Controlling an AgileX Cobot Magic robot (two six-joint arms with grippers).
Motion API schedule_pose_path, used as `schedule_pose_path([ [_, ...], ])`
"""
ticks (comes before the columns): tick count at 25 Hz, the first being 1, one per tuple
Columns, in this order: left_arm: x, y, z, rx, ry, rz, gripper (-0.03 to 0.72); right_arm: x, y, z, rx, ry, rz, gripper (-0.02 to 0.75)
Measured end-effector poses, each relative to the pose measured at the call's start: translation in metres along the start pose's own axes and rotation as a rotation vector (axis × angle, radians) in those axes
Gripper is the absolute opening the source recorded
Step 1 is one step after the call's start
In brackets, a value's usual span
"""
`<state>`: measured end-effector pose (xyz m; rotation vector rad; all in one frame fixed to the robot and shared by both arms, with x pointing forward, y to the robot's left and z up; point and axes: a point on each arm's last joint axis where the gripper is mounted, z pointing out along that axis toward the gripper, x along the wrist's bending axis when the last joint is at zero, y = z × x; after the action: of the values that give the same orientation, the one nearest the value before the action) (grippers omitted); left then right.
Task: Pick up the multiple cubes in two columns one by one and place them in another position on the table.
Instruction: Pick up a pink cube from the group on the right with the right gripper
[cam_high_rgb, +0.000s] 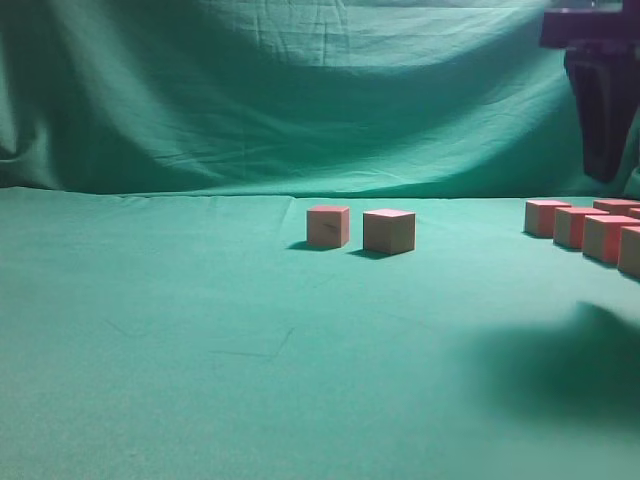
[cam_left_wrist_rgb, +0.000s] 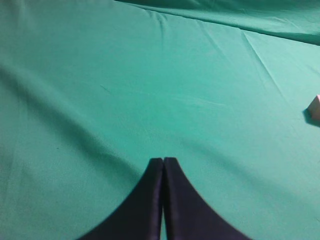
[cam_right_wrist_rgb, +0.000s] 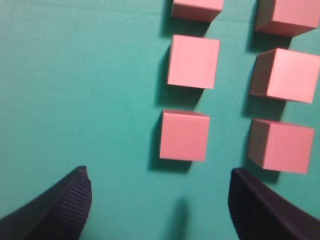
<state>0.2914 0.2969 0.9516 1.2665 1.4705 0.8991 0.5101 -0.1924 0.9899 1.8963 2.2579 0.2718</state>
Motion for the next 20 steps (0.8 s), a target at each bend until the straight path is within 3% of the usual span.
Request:
schedule_pose_path([
  [15,0.0,0.0,0.0,0.0,0.0,0.0,0.0,-0.006,0.013,0.054,0.014,-0.042,-0.026,0.56],
  [20,0.0,0.0,0.0,0.0,0.0,0.0,0.0,-0.006,0.013,0.06,0.024,-0.044,-0.03,0.326],
])
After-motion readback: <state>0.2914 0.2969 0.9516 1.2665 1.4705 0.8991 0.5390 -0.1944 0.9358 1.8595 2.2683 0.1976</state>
